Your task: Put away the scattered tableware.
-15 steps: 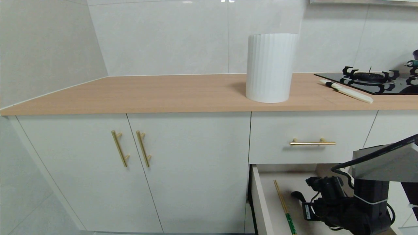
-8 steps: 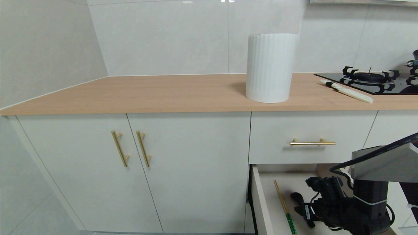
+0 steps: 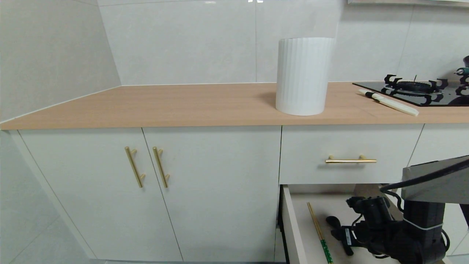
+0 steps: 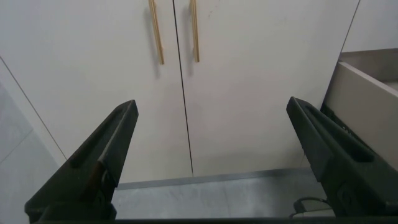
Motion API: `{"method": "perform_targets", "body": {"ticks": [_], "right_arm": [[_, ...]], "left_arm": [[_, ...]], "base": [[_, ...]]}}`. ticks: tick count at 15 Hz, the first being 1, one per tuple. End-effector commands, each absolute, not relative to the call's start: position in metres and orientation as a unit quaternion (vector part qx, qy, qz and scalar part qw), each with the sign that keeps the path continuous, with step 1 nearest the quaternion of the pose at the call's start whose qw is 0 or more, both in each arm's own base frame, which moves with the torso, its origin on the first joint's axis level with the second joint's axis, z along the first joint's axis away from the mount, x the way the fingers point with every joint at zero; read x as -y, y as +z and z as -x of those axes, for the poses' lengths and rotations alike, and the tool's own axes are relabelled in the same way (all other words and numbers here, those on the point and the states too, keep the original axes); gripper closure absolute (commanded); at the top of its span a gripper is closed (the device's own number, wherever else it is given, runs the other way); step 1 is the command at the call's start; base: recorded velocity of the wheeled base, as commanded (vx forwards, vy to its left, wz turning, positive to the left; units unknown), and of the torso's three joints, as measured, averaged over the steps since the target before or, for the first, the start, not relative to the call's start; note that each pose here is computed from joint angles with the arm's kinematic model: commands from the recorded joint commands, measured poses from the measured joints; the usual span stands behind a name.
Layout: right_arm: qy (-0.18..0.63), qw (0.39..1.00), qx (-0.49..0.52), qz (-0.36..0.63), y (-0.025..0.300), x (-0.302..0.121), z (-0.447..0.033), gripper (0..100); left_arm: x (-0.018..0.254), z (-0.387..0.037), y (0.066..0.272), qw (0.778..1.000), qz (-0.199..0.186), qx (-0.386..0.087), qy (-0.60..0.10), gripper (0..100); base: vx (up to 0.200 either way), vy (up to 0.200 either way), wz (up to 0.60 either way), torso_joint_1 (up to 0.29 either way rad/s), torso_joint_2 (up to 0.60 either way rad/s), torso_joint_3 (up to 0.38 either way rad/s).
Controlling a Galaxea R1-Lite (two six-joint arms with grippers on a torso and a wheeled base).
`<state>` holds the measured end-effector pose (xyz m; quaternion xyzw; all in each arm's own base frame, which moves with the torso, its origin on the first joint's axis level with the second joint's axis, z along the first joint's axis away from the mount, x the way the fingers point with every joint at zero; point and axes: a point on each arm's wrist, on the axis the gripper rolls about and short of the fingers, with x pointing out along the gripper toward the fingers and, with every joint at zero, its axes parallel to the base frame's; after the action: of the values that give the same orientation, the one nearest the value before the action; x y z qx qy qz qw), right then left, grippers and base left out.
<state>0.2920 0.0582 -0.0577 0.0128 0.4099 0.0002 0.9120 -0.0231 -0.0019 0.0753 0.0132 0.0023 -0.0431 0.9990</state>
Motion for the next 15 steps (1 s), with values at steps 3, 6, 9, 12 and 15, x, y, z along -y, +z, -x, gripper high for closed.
{"method": "perform_targets", "body": {"ticks": [3, 6, 9, 12, 15], "right_arm": [[0.010, 0.943, -0.332, -0.028, 0.011, -0.056, -0.283, 0], [0.013, 0.951, -0.309, -0.032, 0.066, -0.052, -0.265, 0], [0.018, 0.952, -0.302, -0.033, 0.118, -0.049, -0.241, 0], [0.052, 0.942, -0.328, -0.038, 0.156, -0.046, -0.214, 0], [0.065, 0.936, -0.344, -0.035, 0.162, -0.047, -0.205, 0]], "left_arm": [[0.002, 0.023, 0.075, 0.999, -0.013, -0.003, -0.043, 0], [0.002, 0.023, 0.076, 0.999, -0.014, -0.002, -0.043, 0], [0.002, 0.023, 0.076, 0.999, -0.013, -0.002, -0.043, 0], [0.002, 0.023, 0.076, 0.999, -0.013, -0.002, -0.043, 0], [0.002, 0.023, 0.076, 0.999, -0.012, -0.002, -0.042, 0]], "base": [[0.000, 0.000, 0.00, 0.000, 0.00, 0.000], [0.000, 0.000, 0.00, 0.000, 0.00, 0.000], [0.000, 0.000, 0.00, 0.000, 0.00, 0.000], [-0.133, 0.000, 0.00, -0.002, 0.00, 0.000], [-0.200, 0.000, 0.00, 0.002, 0.00, 0.002]]}}
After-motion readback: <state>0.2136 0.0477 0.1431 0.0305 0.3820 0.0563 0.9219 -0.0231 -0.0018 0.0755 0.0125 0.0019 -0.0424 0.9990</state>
